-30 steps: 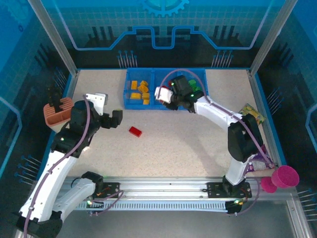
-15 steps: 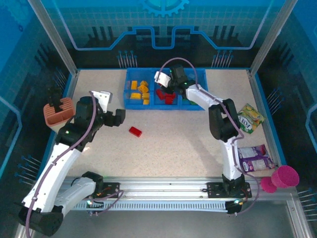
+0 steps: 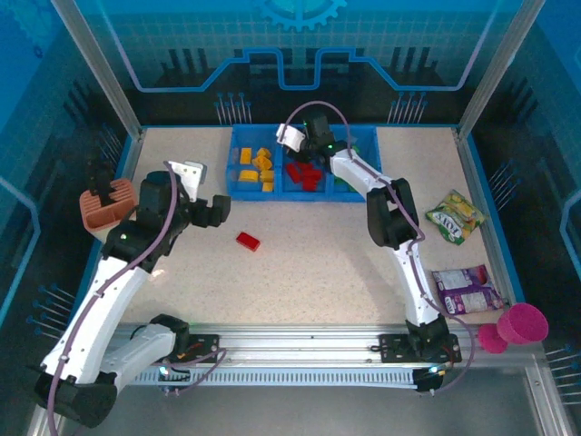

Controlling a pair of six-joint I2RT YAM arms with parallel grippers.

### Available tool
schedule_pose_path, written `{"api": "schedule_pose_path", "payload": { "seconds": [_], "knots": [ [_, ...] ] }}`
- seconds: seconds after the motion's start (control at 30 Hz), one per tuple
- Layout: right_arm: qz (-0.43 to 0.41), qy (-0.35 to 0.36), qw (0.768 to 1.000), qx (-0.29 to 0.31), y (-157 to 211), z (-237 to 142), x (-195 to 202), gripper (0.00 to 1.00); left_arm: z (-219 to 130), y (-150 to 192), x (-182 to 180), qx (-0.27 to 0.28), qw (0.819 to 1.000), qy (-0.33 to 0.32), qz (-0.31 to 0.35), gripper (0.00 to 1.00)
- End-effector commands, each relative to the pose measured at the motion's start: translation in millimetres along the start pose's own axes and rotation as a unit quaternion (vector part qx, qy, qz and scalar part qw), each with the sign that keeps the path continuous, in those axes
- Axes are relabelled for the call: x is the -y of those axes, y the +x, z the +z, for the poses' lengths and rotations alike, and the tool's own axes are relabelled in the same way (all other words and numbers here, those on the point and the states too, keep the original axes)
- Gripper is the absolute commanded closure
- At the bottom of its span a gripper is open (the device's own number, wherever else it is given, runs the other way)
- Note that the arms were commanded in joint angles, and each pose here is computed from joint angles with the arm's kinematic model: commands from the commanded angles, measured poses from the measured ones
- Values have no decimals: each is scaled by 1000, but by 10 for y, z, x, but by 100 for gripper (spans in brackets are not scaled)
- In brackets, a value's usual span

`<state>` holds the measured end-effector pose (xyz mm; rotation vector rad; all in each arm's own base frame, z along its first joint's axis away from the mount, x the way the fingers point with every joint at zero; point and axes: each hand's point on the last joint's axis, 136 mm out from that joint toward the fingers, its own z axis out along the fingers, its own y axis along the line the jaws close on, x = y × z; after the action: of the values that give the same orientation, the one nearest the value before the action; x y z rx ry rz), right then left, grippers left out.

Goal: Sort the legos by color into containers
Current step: Place the lego in the container.

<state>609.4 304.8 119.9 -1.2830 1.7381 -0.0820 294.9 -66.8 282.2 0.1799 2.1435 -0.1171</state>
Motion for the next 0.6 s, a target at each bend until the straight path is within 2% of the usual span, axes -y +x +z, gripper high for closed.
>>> {"api": "schedule_pose_path", "payload": {
  "seconds": [0.0,0.03,0.17,0.37,0.47,0.5,0.57],
  "knots": [
    [-2,28,999,22,-147,-113,233,35,-79,-155,-37,18,1000,-6,1,1],
    [-2,32,999,25,-176,-148,251,31,-73,-154,-33,18,1000,-5,-2,1],
    [3,38,999,37,-309,-371,305,31,-47,-138,-1,16,1000,4,-11,1],
    [39,81,994,55,-634,-1001,316,28,-27,-136,-21,29,999,-1,-14,1],
    [48,123,991,36,-703,-1239,193,13,12,-122,-43,29,999,-8,-21,1],
    [49,119,991,27,-703,-1288,68,3,32,-108,-38,26,999,-6,-23,1],
    [65,116,991,6,-727,-1414,-139,0,60,-82,-31,21,1000,-5,-22,1]
  ]
}}
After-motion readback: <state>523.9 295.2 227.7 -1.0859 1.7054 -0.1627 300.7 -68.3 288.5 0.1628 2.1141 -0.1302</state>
